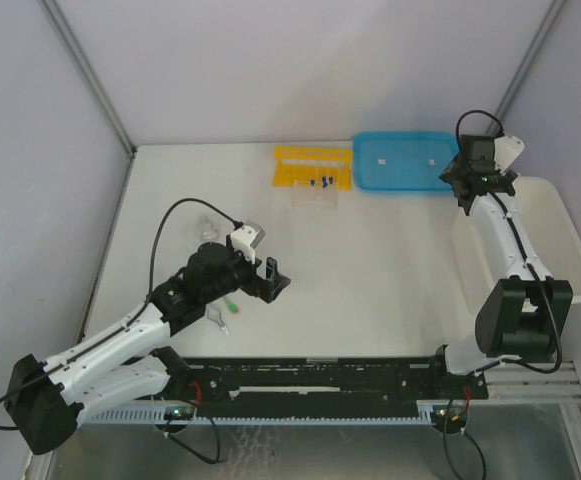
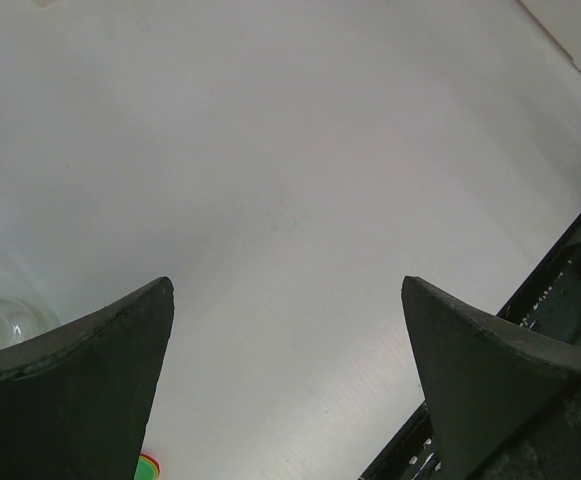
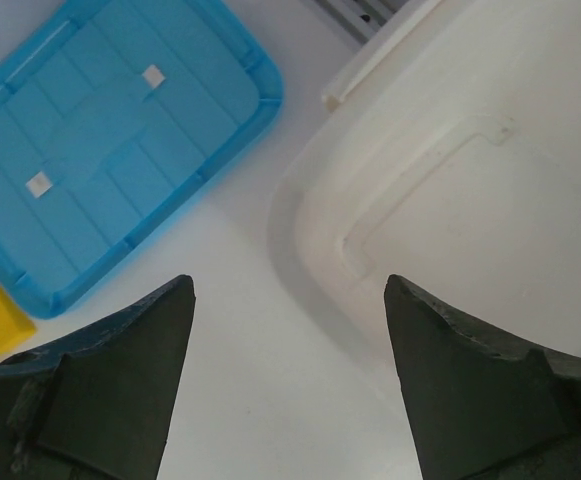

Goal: Organize the chemistry lab equipment
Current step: Move the storage box to the center of the board.

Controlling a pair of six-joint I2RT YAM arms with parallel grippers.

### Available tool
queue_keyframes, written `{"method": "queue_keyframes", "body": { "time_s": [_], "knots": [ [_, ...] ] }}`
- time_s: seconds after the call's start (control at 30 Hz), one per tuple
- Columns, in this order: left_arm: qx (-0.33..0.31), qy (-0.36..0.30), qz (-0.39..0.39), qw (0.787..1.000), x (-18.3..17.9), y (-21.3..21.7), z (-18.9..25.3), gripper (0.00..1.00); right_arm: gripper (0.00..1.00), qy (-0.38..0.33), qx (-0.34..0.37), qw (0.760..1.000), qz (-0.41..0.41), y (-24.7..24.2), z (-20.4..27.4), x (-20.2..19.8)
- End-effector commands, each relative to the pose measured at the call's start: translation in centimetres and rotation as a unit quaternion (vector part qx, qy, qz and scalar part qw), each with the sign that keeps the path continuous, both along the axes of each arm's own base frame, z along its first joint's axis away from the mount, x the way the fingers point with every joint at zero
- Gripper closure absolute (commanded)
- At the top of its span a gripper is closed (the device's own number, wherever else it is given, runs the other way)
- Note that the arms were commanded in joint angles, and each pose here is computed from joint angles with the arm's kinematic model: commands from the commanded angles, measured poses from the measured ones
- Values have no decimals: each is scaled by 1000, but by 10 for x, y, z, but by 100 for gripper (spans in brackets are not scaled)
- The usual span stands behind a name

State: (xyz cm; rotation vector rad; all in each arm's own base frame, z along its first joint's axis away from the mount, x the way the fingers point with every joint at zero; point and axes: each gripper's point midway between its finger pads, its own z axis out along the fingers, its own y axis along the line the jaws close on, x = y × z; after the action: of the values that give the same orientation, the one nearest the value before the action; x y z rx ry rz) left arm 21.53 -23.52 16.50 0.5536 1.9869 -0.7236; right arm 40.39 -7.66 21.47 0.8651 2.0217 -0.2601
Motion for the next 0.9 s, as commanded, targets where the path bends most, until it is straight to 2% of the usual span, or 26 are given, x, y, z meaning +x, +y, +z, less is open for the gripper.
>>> {"method": "queue_keyframes", "body": {
  "time_s": [0.0,0.13,0.33,0.37,0.43,0.57,0.6,0.87],
  "knots": [
    [-14,-14,3,1000,2,-1,8,0,24,-19,17,999,-28,-18,7,9],
    [-9,-12,6,1000,3,0,5,0,29,-9,37,999,-4,-13,-11,22],
    [0,-5,9,1000,5,-1,-1,0,49,21,66,996,58,13,-39,44],
    [1,-4,11,1000,5,0,-2,0,54,28,63,995,69,19,-43,46],
    [3,-2,11,1000,5,-1,-4,0,72,38,53,994,87,33,-46,46],
    [5,3,9,1000,6,-2,-5,0,98,56,32,989,131,75,-41,36],
    [7,5,8,1000,6,-3,-5,0,100,60,24,988,143,86,-39,32],
    [10,12,8,1000,6,-3,-2,0,100,86,-11,964,250,162,-40,-23]
  ]
}}
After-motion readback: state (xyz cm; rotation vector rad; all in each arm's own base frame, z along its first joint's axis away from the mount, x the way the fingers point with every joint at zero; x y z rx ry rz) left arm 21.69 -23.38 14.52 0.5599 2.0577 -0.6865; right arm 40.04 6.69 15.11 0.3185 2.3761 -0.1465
